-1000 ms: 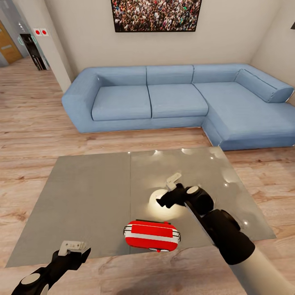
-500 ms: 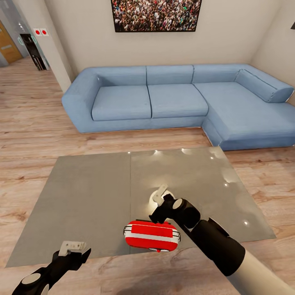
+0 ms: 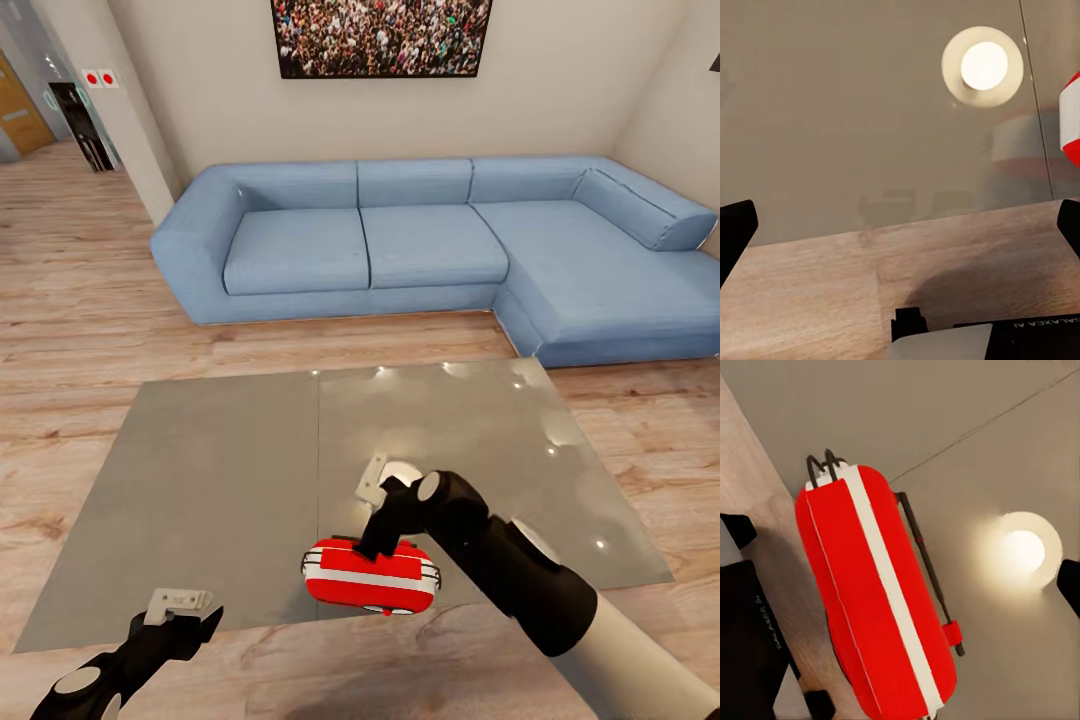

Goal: Turn on the radio receiver that's on the table in the living room.

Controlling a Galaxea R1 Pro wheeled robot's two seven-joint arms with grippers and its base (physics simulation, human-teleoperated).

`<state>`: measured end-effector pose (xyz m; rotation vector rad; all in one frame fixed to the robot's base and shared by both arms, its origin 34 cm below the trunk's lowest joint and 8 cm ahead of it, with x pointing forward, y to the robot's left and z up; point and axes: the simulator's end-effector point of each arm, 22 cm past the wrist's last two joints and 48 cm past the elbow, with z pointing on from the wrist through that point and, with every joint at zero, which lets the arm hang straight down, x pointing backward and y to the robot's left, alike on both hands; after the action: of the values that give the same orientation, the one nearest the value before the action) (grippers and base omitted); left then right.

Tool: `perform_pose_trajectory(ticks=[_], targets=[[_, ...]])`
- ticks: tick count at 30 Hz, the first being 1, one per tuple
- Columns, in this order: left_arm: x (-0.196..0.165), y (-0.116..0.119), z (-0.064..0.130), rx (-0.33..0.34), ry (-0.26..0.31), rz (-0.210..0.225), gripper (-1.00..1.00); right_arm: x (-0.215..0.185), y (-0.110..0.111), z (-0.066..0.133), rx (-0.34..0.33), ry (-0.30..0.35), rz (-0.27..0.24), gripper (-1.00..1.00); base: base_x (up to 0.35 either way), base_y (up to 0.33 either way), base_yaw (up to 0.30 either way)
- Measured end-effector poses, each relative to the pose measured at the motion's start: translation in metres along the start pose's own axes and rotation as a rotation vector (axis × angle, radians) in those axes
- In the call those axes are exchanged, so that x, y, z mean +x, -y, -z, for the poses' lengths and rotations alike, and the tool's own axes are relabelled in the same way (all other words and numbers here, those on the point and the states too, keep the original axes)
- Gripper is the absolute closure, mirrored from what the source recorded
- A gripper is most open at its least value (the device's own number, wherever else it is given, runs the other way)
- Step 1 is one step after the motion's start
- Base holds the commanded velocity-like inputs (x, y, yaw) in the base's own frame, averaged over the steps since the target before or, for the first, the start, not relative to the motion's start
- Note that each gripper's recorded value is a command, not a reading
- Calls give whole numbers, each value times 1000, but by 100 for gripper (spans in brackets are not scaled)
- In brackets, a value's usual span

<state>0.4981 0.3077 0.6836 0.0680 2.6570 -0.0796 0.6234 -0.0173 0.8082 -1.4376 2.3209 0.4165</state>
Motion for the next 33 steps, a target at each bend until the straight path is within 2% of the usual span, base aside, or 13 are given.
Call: perform_pose_trajectory(ticks=[6,9,14,19,25,30,33], targets=[[0,0,0,1,1,-1,-100,1,-8,-1,-40,-6,76,-100,0,0,0],[0,1,0,1,1,-1,-100,7,-3,-5,-43,-24,88,-100,0,0,0],[0,0,0,0,1,-1,-100,6,7,-13,-47,-40,58,-100,0,0,0],[0,1,0,-1,1,-1,-100,0,8,-32,-83,-46,14,-100,0,0,0],[0,0,0,-5,1,-1,-100,-10,20,-32,-78,-30,-8,-100,0,0,0],[0,-1,0,-7,2,-2,-100,-39,-1,-41,-122,-2,-13,-100,0,0,0],[-1,-1,0,-7,4,-3,-100,-44,-5,-42,-129,2,-13,-100,0,0,0]])
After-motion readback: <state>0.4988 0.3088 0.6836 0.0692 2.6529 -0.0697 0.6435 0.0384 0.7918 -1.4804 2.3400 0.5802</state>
